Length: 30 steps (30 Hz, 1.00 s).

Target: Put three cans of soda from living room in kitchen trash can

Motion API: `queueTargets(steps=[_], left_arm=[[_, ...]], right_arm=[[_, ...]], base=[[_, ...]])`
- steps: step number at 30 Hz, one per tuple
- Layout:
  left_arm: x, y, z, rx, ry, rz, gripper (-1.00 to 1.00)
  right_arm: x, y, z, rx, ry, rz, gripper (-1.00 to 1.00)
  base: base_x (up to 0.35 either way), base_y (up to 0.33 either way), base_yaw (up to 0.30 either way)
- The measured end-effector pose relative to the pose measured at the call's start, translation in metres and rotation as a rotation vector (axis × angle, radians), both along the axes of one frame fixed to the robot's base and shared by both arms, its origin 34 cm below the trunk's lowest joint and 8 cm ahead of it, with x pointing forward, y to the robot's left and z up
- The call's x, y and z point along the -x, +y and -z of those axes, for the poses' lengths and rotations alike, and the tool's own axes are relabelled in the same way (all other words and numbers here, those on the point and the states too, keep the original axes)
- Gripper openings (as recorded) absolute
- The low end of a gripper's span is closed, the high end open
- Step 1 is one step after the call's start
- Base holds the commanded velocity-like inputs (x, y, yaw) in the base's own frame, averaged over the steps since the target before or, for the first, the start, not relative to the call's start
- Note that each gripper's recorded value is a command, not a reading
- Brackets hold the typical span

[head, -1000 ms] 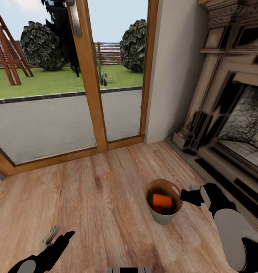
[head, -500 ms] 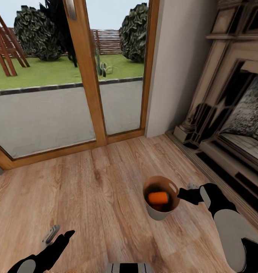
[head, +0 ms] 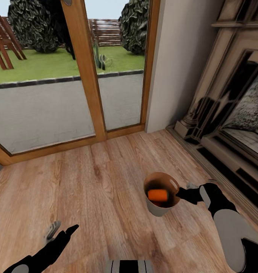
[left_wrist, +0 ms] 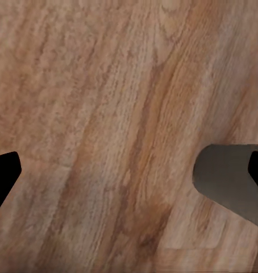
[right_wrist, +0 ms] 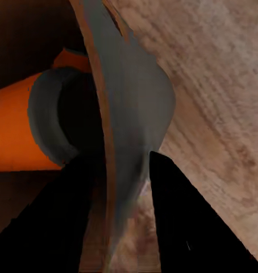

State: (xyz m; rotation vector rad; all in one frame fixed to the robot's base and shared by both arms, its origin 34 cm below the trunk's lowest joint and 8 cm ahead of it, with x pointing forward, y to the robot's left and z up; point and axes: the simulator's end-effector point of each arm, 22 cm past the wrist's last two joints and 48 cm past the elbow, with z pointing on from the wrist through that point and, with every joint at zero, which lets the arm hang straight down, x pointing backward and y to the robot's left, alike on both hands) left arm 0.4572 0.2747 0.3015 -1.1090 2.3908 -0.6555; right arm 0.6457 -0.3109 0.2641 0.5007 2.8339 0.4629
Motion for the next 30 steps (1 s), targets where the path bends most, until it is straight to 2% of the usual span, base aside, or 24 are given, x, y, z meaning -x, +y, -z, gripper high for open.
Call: queueTargets(steps=[11,15,20,21,25,27,30], left_arm=[[0.0,-0.004,-0.001,0.012,-0.007,0.01,1.0],[0.002,-0.003,0.001,0.008,-0.003,0.008,1.0],[0.01,-0.008,0.009,-0.034,0.019,0.042,1.0],[0.01,-0.01,0.009,-0.047,0.018,0.059,1.0],[0.008,-0.021,0.005,-0.065,0.005,0.09,1.0],[0.005,-0.022,0.001,-0.073,-0.012,0.087,1.0],[0.001,-0.022,-0.004,-0.08,-0.032,0.083,1.0]], right_arm=[[-0.004,0.0,-0.003,0.002,-0.018,-0.002,1.0],[-0.015,-0.009,-0.014,0.026,-0.06,0.002,1.0],[-0.027,-0.041,-0.049,0.121,-0.192,0.01,1.0],[-0.029,-0.052,-0.068,0.162,-0.251,0.01,1.0],[-0.027,-0.072,-0.121,0.257,-0.388,0.004,1.0],[-0.024,-0.078,-0.135,0.285,-0.418,0.001,1.0],[0.002,-0.087,-0.138,0.325,-0.423,-0.011,1.0]], base=[[0.0,0.0,0.0],[0.0,0.0,0.0],[0.0,0.0,0.0],[0.0,0.0,0.0],[0.0,0.0,0.0],[0.0,0.0,0.0],[0.0,0.0,0.0]])
